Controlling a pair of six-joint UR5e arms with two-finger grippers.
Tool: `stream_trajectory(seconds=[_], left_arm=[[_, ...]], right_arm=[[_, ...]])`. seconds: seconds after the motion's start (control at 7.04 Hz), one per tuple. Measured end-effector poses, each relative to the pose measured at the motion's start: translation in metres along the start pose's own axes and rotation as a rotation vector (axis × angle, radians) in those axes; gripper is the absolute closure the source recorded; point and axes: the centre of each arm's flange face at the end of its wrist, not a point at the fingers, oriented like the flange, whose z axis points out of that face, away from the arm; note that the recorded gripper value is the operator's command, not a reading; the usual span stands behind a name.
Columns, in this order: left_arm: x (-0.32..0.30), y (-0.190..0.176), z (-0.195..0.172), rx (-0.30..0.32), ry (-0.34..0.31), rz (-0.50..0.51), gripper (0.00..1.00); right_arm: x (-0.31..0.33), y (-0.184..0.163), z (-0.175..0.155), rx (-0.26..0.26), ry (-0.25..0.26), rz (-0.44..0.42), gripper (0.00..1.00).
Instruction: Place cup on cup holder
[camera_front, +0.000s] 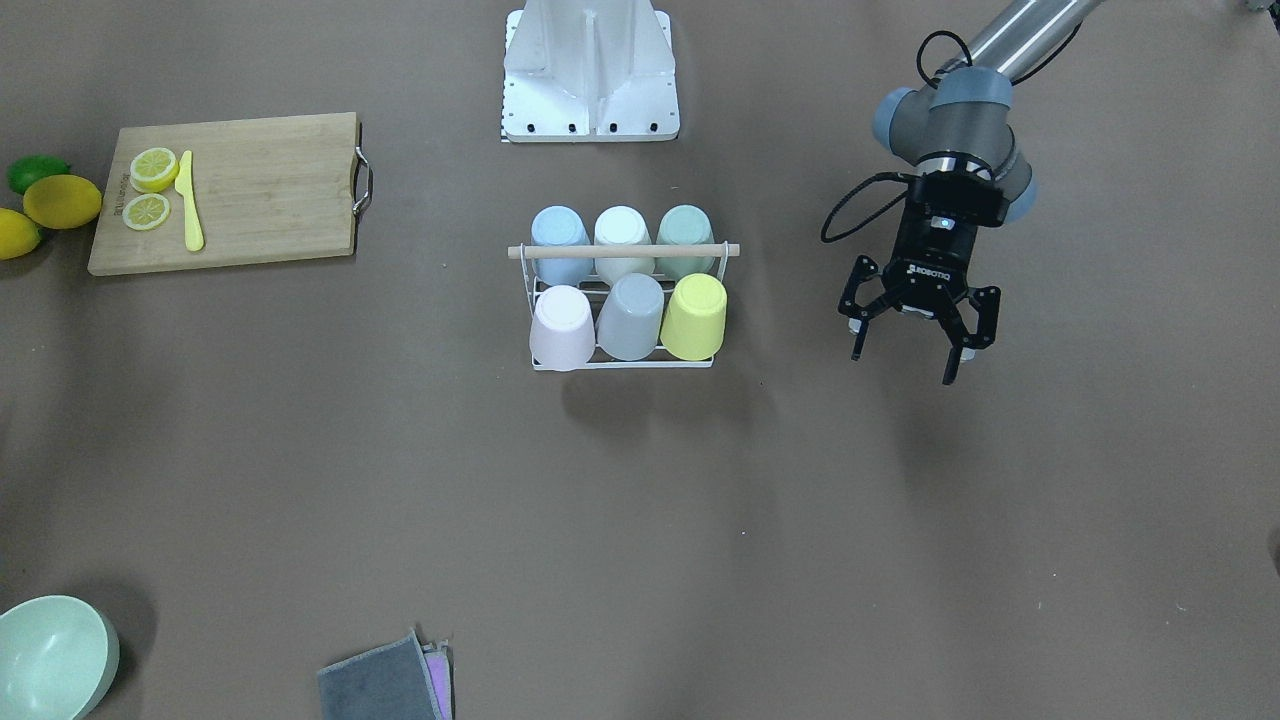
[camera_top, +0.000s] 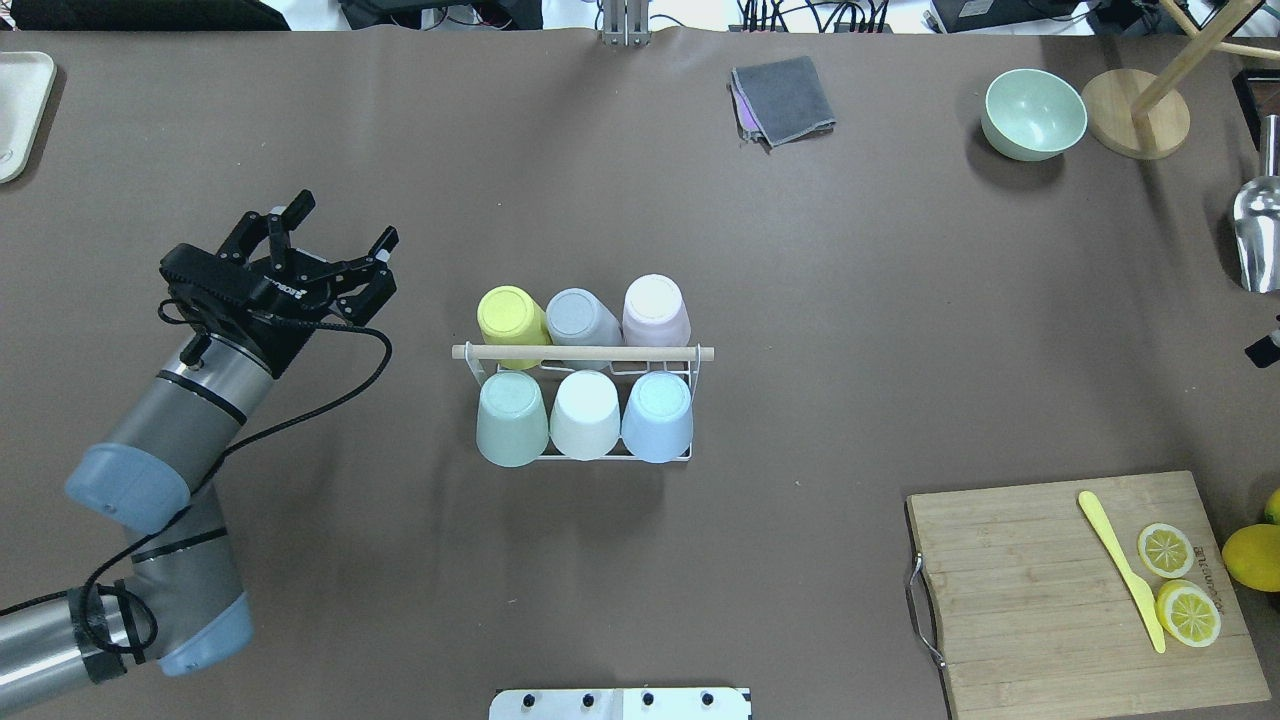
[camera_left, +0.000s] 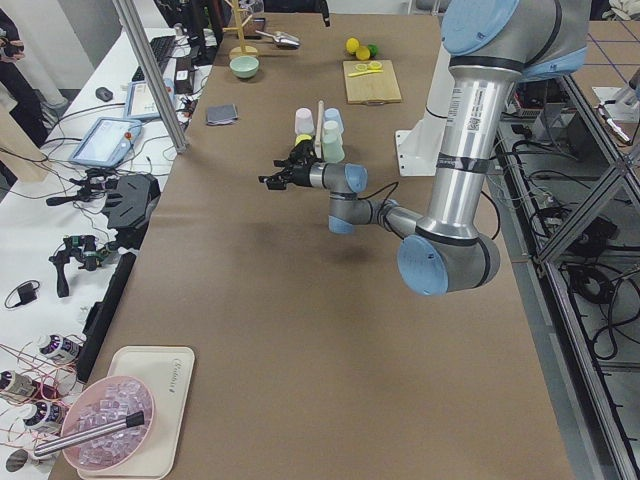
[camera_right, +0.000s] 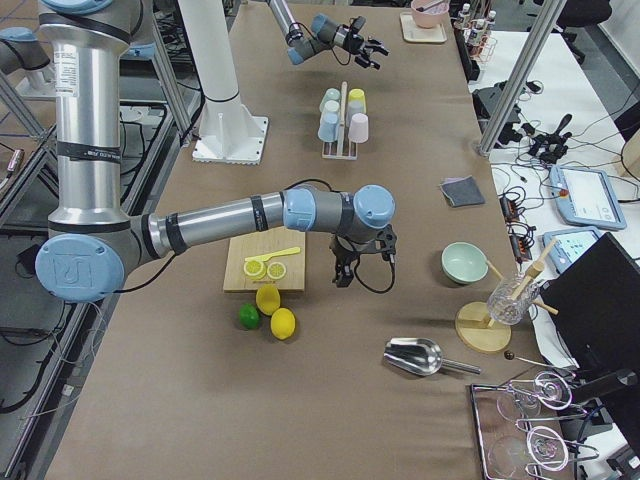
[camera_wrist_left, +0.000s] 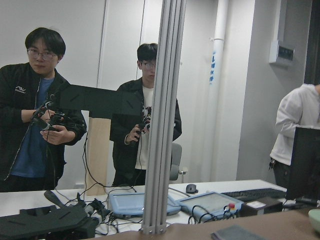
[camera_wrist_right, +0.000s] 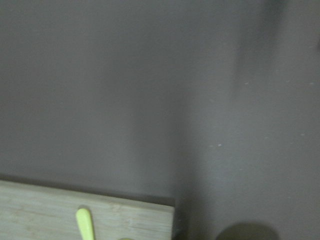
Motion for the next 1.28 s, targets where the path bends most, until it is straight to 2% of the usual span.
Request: stream_trajectory(seconds=[0.14,0.28,0.57,0.71,0.99,1.28], left_arm=[[-0.025,-0.004,0.009,-0.080,0.011,-0.016,0.03],[-0.048,-0.009,0.015,-0.146,0.019,-0.040,0.03],[-0.094,-0.018,0.022,-0.281,0.019,-0.095,0.03],[-0.118,-0.022,0.022,-0.365,0.015,-0.132,0.03],[-0.155,-0.021,0.020,-0.549,0.004,-0.193,0.03],[-0.179,-0.021,0.017,-0.731,-0.012,-0.256,0.03]], right_arm=[[0.010,0.006,0.003,0.043,0.061,0.021,0.03],[0.018,0.014,0.006,0.085,0.097,0.023,0.03],[0.030,0.025,0.010,0.158,0.139,0.078,0.03],[0.035,0.032,0.014,0.176,0.138,0.139,0.03],[0.047,0.048,0.028,0.154,0.100,0.233,0.04],[0.054,0.054,0.034,0.133,0.069,0.261,0.03]])
